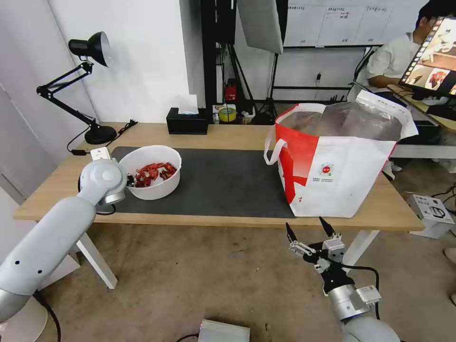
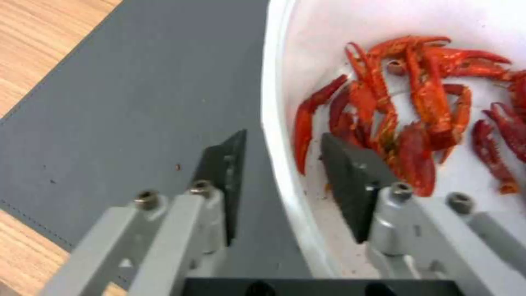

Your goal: Pick up the trash from the table and place it into the takeout bag.

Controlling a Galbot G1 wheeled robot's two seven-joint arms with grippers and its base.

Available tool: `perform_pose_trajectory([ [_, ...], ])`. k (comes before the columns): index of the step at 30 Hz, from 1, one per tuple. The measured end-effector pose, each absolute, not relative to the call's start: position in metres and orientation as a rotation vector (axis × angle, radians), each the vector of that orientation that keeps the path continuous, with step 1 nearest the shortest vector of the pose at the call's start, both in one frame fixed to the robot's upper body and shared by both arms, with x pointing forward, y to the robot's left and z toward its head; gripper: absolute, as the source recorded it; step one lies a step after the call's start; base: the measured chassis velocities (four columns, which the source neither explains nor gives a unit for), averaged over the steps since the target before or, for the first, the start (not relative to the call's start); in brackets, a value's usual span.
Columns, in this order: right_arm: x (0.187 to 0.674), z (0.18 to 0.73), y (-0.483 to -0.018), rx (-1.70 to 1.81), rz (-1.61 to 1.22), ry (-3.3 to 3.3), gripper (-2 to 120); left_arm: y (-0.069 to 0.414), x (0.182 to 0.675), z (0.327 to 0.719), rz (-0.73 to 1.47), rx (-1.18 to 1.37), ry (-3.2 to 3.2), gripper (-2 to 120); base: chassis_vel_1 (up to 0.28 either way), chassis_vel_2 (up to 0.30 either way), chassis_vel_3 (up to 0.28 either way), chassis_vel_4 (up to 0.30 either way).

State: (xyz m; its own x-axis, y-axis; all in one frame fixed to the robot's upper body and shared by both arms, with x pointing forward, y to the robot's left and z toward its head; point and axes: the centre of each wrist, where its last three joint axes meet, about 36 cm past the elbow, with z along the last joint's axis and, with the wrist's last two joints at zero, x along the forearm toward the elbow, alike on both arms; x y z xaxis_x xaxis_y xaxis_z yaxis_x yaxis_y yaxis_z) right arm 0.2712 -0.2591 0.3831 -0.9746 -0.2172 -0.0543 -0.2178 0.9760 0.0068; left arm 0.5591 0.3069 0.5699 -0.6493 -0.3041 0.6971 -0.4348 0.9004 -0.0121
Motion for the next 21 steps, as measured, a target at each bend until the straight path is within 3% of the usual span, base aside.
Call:
perform_pose_trajectory([
  [9,0.271,0.383,-0.259,-0.338,0.020,3.070,100,0.303,0.555,0.569,0.256,0.527,-2.332,0,0.000,0.000,0.000,0.000],
  [21,0.271,0.383,-0.259,-0.338,0.020,3.070,100,0.292,0.546,0.586,0.326,0.461,-2.405,0,0.000,0.000,0.000,0.000],
])
